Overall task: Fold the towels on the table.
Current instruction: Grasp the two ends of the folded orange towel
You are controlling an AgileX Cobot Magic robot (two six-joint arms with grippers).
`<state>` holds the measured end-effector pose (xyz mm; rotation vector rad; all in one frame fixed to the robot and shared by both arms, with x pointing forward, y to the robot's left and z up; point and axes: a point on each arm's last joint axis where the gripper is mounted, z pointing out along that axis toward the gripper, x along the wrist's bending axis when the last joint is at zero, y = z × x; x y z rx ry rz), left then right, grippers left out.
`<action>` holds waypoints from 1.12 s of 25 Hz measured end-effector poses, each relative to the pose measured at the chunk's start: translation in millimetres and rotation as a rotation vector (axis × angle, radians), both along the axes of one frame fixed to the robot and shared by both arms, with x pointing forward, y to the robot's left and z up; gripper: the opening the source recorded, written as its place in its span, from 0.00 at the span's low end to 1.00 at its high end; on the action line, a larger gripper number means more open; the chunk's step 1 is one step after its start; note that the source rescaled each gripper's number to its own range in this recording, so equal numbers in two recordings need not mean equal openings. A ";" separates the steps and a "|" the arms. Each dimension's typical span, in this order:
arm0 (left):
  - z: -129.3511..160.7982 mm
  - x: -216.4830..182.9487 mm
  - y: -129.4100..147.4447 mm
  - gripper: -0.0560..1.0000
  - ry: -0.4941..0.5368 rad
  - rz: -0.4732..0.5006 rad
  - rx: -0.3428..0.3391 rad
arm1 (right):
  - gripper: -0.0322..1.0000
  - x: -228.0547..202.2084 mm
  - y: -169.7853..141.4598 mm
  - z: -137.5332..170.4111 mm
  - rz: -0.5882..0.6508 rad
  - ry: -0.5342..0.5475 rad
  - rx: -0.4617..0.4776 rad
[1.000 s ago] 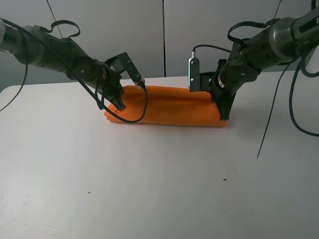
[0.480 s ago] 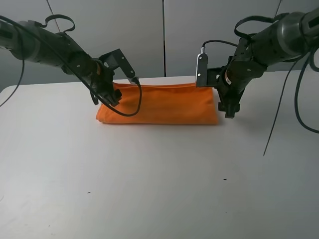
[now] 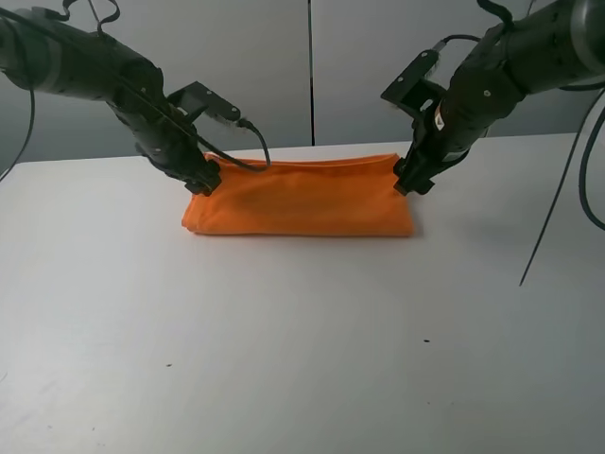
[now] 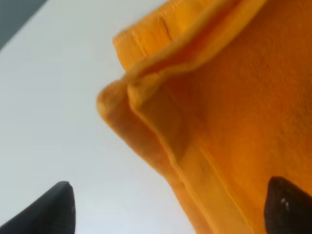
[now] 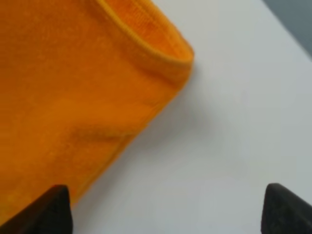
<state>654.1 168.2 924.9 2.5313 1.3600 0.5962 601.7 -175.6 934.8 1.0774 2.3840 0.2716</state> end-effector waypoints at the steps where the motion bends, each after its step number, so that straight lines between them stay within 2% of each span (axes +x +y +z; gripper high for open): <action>1: -1.5 -1.5 3.7 0.99 0.036 0.044 -0.027 | 0.90 -1.3 1.3 -0.8 -0.025 0.017 0.031; 3: -3.4 -2.1 14.7 0.99 0.090 0.128 -0.080 | 0.98 -3.7 4.3 -2.0 -0.061 0.048 0.089; 6: -4.2 0.8 30.4 0.99 0.118 0.220 -0.146 | 1.00 -5.7 6.3 -3.2 -0.112 0.094 0.181; 10: -3.8 5.1 41.3 0.99 0.114 0.248 -0.208 | 1.00 -2.9 -2.4 -3.5 -0.209 0.145 0.318; 20: -16.8 9.1 38.1 0.99 0.115 0.263 -0.252 | 1.00 3.3 3.3 -22.1 -0.307 0.243 0.501; 28: -32.3 11.5 37.5 0.99 0.126 0.269 -0.252 | 1.00 23.4 9.8 -12.8 -0.347 0.222 0.595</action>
